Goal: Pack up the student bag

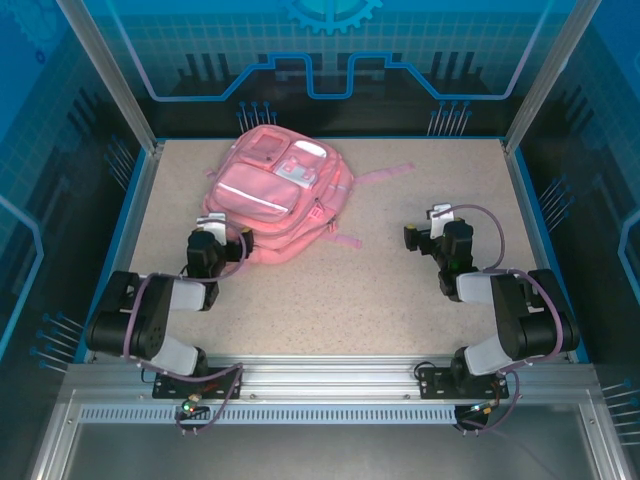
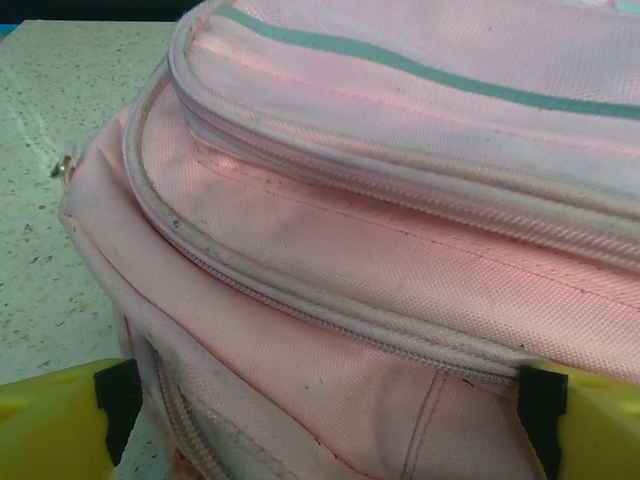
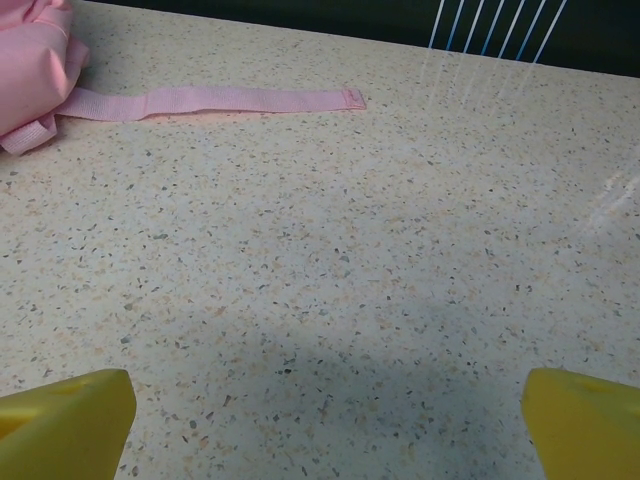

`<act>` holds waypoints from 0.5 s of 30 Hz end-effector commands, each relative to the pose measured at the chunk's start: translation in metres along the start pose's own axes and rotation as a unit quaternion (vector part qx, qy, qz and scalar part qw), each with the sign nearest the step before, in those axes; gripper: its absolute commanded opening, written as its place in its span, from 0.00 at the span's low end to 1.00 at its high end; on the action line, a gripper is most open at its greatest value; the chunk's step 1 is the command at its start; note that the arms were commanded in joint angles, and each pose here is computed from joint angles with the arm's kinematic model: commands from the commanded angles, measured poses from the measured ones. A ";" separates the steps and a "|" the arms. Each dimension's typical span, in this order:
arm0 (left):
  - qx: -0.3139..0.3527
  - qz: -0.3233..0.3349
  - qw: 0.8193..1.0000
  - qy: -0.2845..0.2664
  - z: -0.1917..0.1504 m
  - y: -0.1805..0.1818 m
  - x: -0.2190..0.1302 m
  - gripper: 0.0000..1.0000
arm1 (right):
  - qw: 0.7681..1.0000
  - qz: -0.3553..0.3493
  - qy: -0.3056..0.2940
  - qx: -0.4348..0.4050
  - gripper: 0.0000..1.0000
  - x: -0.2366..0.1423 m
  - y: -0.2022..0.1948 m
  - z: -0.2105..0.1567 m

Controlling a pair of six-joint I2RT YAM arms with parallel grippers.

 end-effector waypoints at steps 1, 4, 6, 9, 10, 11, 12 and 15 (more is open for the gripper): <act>-0.009 0.008 0.999 -0.034 0.017 0.003 0.007 0.99 | 1.000 -0.003 -0.013 0.010 1.00 0.003 -0.005 0.006; -0.014 0.019 0.999 -0.025 0.018 0.006 0.011 0.99 | 1.000 -0.002 -0.013 0.011 1.00 0.003 -0.005 0.007; -0.018 0.021 0.999 -0.027 0.020 0.008 0.011 0.99 | 1.000 -0.002 -0.011 0.012 1.00 0.003 -0.006 0.006; -0.020 0.022 0.999 -0.026 0.019 0.008 0.011 0.99 | 1.000 -0.001 -0.012 0.012 1.00 0.003 -0.005 0.007; -0.019 0.023 0.999 -0.029 0.019 0.009 0.011 0.99 | 1.000 -0.001 -0.012 0.012 1.00 0.003 -0.005 0.007; -0.019 0.022 0.999 -0.029 0.019 0.008 0.011 0.99 | 1.000 -0.001 -0.012 0.011 1.00 0.003 -0.006 0.007; -0.018 0.021 0.999 -0.028 0.019 0.008 0.011 0.99 | 1.000 -0.002 -0.012 0.012 1.00 0.003 -0.006 0.006; -0.017 0.020 0.999 -0.028 0.019 0.008 0.011 0.99 | 1.000 -0.001 -0.012 0.011 1.00 0.003 -0.006 0.007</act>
Point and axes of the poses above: each hand's point on the last joint's axis, 136 mm out from that joint toward the fingers, its own x axis out along the fingers, its own y axis along the line the jaws close on, z = x × y, the point moved 6 cm from there along -x, back along the fingers
